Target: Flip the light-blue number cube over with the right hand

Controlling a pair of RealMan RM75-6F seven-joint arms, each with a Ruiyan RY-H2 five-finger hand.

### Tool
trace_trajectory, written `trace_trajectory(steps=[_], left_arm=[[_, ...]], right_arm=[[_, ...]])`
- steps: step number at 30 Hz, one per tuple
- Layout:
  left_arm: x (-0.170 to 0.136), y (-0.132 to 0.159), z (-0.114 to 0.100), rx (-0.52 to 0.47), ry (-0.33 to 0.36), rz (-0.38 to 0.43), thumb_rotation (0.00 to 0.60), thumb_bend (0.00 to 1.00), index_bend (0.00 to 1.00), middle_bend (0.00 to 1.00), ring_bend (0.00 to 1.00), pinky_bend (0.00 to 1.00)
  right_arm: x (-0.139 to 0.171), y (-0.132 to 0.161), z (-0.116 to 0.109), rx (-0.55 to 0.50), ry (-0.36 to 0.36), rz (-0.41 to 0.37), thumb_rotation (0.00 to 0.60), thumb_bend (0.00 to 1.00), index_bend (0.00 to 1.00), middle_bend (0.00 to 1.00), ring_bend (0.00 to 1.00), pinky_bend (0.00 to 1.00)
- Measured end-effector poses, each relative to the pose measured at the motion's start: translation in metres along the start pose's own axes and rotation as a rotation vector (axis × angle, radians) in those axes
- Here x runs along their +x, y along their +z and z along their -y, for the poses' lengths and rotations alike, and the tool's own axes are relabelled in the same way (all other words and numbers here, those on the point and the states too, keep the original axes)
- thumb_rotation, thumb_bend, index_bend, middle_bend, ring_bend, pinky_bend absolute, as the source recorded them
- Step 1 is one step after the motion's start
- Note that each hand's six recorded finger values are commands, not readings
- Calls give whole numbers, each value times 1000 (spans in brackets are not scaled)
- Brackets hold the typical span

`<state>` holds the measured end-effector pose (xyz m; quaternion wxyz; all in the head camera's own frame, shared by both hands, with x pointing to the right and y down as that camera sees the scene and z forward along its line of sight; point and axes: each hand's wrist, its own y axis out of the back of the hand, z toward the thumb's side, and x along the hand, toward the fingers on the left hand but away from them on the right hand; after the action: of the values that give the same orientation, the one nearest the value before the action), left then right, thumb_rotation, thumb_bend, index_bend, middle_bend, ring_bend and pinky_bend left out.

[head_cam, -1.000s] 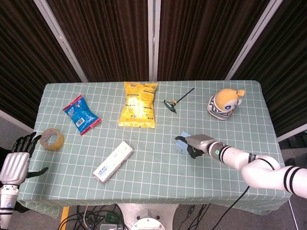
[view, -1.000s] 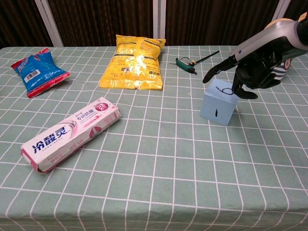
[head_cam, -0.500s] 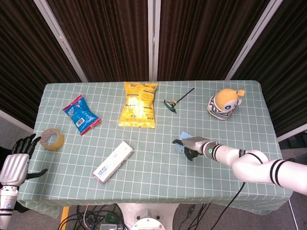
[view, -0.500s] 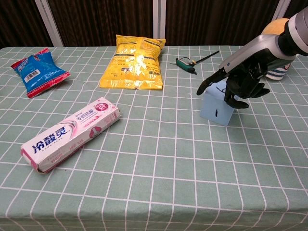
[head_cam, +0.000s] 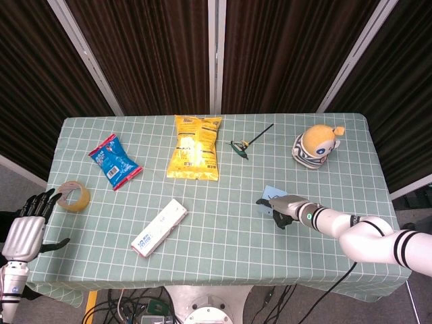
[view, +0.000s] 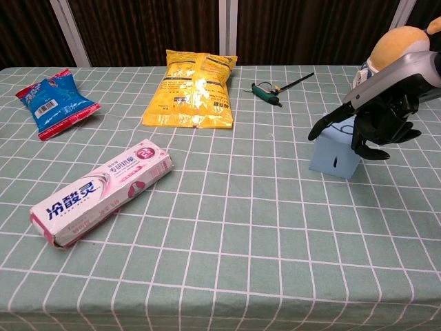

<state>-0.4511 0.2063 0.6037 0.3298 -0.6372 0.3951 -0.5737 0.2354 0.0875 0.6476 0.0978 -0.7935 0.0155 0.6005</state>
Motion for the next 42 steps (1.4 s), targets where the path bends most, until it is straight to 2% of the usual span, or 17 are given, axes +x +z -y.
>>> trace_trajectory(steps=[19,29,35,38,42], left_arm=[[2,5,2,8,-8,9,600,0,69,0,0,42],[3,6,2,11,-4,7,600,0,69,0,0,42],[2,5,-2,11,7,3,600,0,69,0,0,42],[0,6,-4,11,13,2,600,0,69,0,0,42],[-1,7,-6,8,19,2,600,0,69,0,0,42]], right_arm=[[19,-34,19,50,48,79,600,1000,76,999,891,801],[23,-31,18,41,23,59,600,1000,84,999,891,800],[43,-24,14,15,-56,17,600,1000,80,999,891,800],[60,-31,14,-8,-135,6,600,1000,82,998,891,800],[84,-53,15,-34,-302,9,600,1000,112,994,883,799]])
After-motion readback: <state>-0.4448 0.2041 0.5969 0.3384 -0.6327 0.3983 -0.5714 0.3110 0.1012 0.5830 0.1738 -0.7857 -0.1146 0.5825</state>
